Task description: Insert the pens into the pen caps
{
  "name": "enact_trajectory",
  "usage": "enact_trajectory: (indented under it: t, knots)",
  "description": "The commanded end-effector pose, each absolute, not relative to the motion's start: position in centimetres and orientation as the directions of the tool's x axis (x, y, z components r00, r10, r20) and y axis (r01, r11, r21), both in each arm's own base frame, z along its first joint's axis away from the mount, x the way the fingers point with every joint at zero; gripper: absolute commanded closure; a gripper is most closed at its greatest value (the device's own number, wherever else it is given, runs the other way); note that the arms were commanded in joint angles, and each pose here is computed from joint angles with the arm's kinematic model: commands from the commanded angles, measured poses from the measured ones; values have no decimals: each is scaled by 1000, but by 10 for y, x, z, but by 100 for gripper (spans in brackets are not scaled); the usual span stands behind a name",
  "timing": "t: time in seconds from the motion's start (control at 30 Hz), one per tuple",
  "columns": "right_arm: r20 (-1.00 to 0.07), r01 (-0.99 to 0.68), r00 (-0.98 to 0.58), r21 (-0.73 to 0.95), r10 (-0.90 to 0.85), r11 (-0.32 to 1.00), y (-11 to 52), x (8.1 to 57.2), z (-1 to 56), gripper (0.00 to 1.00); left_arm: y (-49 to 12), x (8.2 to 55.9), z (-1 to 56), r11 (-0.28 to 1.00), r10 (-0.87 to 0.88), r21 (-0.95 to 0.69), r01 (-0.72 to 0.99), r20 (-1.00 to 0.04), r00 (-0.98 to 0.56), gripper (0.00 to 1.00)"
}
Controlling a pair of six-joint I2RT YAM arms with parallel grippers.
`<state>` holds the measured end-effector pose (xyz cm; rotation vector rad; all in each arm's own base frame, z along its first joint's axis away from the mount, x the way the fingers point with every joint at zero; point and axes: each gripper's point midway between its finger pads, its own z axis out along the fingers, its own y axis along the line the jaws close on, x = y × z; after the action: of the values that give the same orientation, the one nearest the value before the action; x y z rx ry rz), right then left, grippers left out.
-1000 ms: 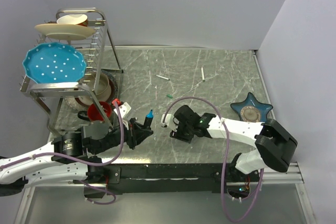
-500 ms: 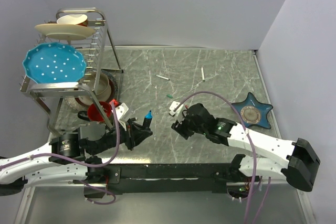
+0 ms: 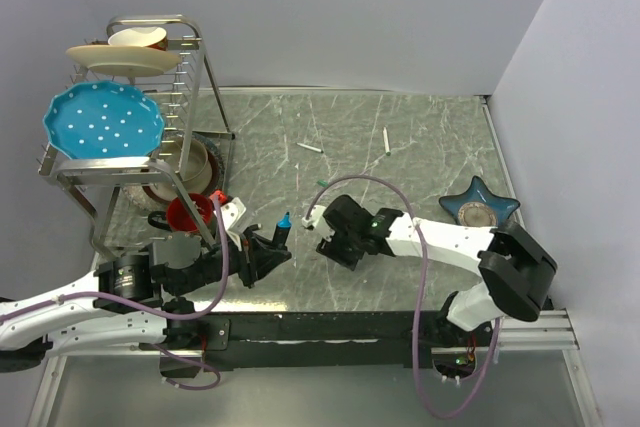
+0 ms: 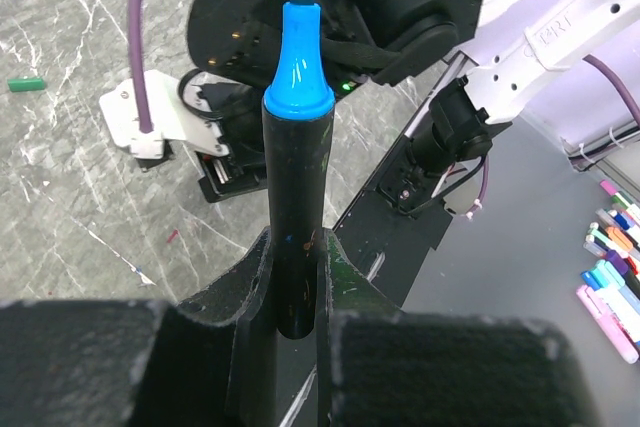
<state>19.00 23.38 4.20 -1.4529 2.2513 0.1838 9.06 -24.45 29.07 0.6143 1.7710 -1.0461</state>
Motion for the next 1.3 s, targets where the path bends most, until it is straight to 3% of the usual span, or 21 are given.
enact_trajectory:
  t: [0.0,0.63,1.1,1.2,1.27]
  knots:
    - [-435,-899,-321,-140,-841,415,238,200,47,36,-247,92,299,497,-70,-379,781,-914,-399,99]
    - [-347,-910,-370,-53,-862,412,228,188,6,43,-244,92,303,494,-88,-383,781,-915,-393,99]
    - [-283,-888,-418,-70,-863,454,217,189,-4,63,-246,93,305,498,-86,-374,783,-919,-385,99]
    - [-273,-882,-433,-70,-859,466,216,188,-7,63,-247,93,304,497,-84,-372,784,-920,-384,99]
    - [-271,-871,-448,-81,-852,484,215,191,-8,53,-247,93,304,499,-83,-373,782,-919,-385,99]
